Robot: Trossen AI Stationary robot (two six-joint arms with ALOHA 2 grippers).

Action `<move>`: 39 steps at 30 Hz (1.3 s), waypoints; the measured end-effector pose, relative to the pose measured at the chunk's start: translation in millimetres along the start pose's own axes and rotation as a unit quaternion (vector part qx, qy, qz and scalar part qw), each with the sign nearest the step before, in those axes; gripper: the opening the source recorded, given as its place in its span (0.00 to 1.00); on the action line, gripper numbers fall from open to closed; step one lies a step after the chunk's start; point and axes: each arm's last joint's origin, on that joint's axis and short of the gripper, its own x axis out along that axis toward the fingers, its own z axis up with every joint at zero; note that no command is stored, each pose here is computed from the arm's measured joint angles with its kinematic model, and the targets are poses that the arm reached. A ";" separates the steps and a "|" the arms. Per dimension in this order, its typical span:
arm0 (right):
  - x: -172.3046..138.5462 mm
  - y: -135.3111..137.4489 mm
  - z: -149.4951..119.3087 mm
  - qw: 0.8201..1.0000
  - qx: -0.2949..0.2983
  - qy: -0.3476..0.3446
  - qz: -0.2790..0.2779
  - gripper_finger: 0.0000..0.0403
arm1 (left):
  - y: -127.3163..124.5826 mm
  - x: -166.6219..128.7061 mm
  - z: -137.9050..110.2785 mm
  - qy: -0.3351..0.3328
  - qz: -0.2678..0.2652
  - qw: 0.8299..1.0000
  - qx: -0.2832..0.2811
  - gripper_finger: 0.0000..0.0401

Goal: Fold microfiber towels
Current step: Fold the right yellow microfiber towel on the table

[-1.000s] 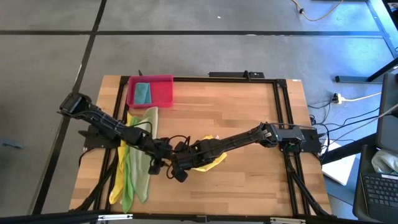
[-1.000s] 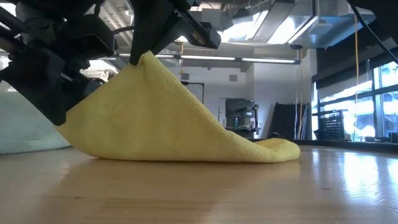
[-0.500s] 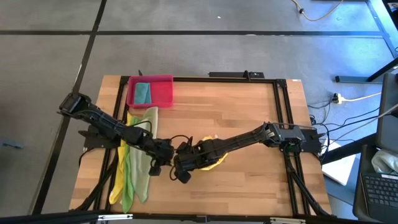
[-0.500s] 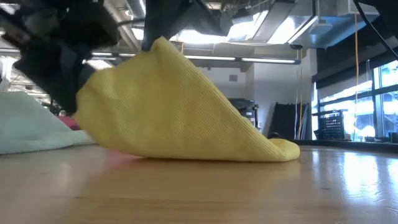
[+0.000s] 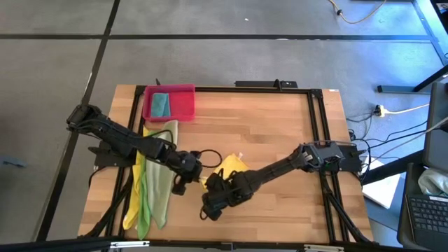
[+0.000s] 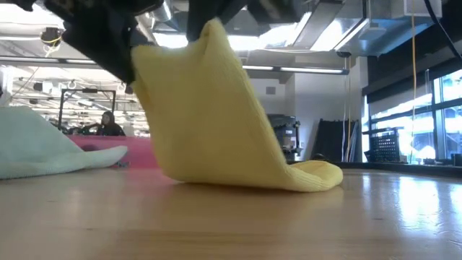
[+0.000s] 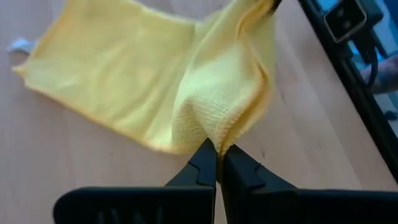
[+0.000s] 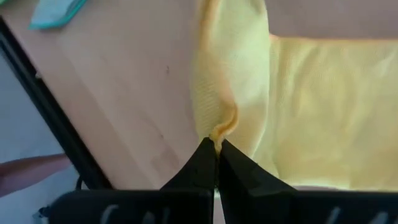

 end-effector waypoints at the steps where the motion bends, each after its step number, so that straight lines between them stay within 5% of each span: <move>1: -0.6 1.4 -3.6 1.000 0.004 0.002 -0.001 0.02 | 1.0 -0.1 -1.2 0.007 -0.005 1.000 0.000 0.00; 10: -4.4 8.7 -22.6 1.000 0.020 -0.002 -0.012 0.02 | -1.7 -0.3 0.4 0.001 -0.054 0.998 0.010 0.00; 25: -16.1 -16.4 -38.2 0.987 0.017 0.015 -0.161 0.02 | 34.2 4.8 19.1 -0.094 0.015 0.995 0.019 0.00; 39: 3.9 -26.4 -45.3 0.977 -0.014 0.006 -0.215 0.03 | 58.0 40.7 10.2 -0.063 0.050 0.997 -0.010 0.00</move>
